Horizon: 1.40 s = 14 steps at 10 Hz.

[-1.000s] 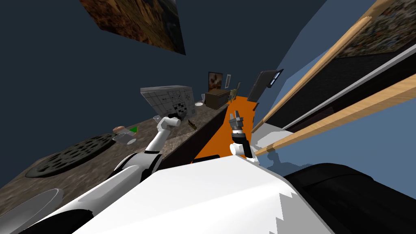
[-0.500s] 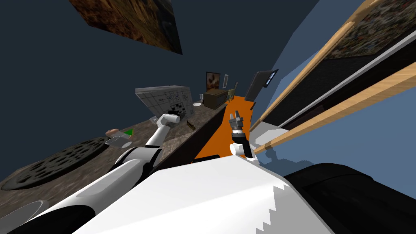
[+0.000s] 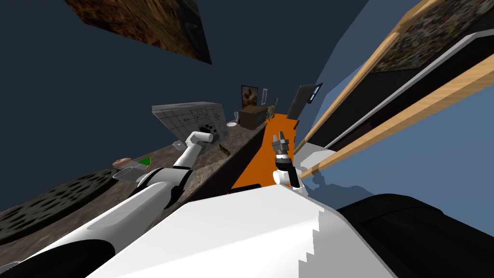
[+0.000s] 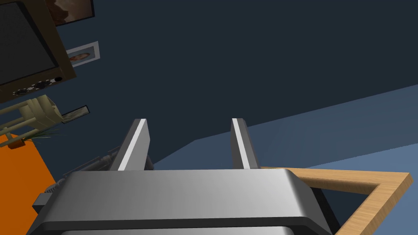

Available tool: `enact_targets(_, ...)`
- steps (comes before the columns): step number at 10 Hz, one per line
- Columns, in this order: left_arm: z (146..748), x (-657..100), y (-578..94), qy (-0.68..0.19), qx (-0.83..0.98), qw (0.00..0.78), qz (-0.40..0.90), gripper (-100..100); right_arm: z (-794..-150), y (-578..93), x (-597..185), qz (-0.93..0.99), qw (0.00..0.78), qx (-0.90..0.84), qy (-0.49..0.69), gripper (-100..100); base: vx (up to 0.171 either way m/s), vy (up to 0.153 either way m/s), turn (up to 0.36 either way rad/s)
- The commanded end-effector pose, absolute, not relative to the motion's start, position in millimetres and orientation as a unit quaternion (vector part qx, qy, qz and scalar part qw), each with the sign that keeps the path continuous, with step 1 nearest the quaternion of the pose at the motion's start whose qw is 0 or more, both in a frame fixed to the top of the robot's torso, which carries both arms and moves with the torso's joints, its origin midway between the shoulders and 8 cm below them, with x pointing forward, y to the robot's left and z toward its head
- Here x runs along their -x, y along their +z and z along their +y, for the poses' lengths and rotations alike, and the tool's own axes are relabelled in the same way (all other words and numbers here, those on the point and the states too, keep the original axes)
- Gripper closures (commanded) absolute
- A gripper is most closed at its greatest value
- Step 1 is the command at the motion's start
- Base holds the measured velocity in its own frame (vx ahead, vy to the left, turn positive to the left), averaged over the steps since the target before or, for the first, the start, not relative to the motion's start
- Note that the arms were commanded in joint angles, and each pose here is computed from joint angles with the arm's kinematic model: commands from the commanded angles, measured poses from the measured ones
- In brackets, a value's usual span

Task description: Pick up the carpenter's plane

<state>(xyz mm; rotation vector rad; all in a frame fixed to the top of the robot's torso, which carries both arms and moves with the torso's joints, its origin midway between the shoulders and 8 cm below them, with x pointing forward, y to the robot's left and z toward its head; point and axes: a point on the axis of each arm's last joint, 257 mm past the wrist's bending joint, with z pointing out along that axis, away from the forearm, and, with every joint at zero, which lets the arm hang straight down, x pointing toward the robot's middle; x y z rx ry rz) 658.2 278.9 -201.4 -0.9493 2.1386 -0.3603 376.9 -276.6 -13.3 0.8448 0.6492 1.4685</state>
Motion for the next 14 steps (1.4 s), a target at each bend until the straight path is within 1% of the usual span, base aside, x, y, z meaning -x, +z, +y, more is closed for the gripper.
enact_targets(1, 288.5, -650.5, -214.5, -0.121, 0.383, 0.351, 0.846, -100, -276.6, -13.3, -376.9, 0.282, 0.616, -0.367, 0.638, 0, 0.005, 0.01, -0.068)
enact_targets(2, 287.0, -652.6, -206.4, -0.118, 0.384, 0.342, 0.849, -100, -276.7, -13.3, -376.9, 0.282, 0.616, -0.367, 0.638, 0, 0.007, 0.008, -0.147)
enact_targets(3, 294.3, -644.8, -220.4, -0.105, 0.394, 0.324, 0.854, -100, -276.6, -13.3, -376.9, 0.282, 0.616, -0.367, 0.638, 0, 0.006, 0.01, -0.057)
enact_targets(4, 294.0, -644.3, -217.2, -0.1, 0.398, 0.311, 0.858, -100, -276.7, -13.3, -376.9, 0.282, 0.616, -0.367, 0.638, 0, 0.005, 0.009, -0.098)
enact_targets(7, 303.4, -627.5, -236.2, -0.074, 0.417, 0.264, 0.867, -100, -276.6, -13.3, -376.9, 0.282, 0.616, -0.367, 0.638, 0, 0.003, 0.011, -0.084)
enact_targets(10, 302.2, -611.0, -244.2, -0.057, 0.43, 0.213, 0.875, -100, -276.7, -13.3, -376.9, 0.282, 0.616, -0.367, 0.638, 0, 0.003, 0.01, -0.093)
enact_targets(13, 303.5, -596.3, -255.4, -0.044, 0.441, 0.177, 0.879, -100, -276.7, -13.3, -376.9, 0.282, 0.616, -0.367, 0.638, 0, 0.003, 0.011, -0.07)
enact_targets(14, 301.1, -585.6, -260.7, -0.036, 0.447, 0.15, 0.881, -100, -276.7, -13.3, -376.9, 0.282, 0.616, -0.367, 0.638, 0, 0.001, 0.011, -0.101)
